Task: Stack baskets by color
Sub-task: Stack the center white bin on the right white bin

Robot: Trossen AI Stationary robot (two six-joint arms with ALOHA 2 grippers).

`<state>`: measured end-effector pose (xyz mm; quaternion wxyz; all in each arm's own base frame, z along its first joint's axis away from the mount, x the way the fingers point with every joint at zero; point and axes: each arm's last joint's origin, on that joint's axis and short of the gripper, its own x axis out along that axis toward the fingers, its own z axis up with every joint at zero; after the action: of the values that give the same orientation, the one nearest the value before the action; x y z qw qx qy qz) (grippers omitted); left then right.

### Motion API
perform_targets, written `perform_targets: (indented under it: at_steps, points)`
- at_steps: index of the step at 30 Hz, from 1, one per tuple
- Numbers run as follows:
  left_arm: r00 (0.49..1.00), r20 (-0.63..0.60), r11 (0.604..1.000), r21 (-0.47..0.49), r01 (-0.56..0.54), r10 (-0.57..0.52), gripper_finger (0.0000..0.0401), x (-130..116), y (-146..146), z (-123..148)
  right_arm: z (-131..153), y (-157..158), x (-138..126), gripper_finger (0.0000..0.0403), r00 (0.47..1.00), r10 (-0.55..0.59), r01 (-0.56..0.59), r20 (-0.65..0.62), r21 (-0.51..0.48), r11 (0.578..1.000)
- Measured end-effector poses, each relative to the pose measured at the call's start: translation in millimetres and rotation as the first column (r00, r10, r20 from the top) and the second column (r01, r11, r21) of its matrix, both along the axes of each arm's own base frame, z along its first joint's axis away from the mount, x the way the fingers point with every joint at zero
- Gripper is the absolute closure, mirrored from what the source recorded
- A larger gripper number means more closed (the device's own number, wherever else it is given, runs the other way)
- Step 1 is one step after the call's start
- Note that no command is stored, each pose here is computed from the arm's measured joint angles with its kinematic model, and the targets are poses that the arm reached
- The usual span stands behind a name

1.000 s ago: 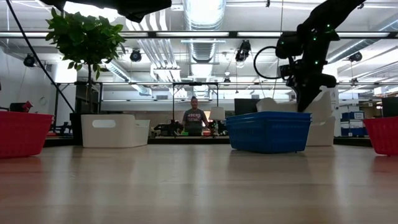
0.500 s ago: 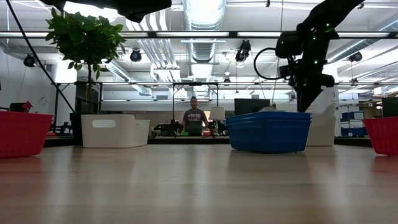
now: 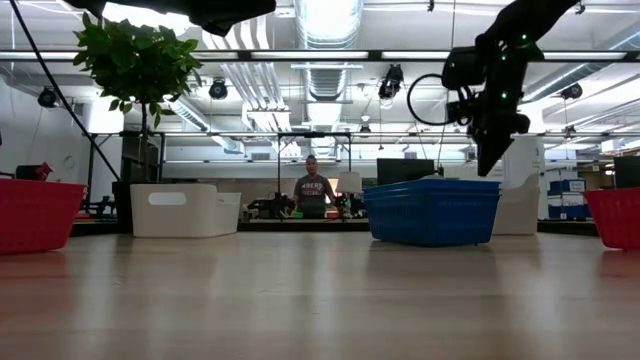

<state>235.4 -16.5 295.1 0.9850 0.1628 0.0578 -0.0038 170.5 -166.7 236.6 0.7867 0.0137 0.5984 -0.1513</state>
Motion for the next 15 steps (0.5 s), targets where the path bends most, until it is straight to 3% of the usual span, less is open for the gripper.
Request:
perform_targets:
  at_steps: [9,15]
  points:
    - [1.0,-0.001,1.0,0.0,0.0,0.0,0.04,0.0,0.0,-0.2,-32.3,0.0,-0.1,0.0394,0.999,-0.034,0.034,0.021,-0.006,0.999]
    - [1.0,-0.001,1.0,0.001,-0.001,0.001,0.04,0.0,0.2,-0.2,-18.4,0.1,-0.8,0.0394,0.998,-0.047,0.049,0.038,-0.034,0.998]
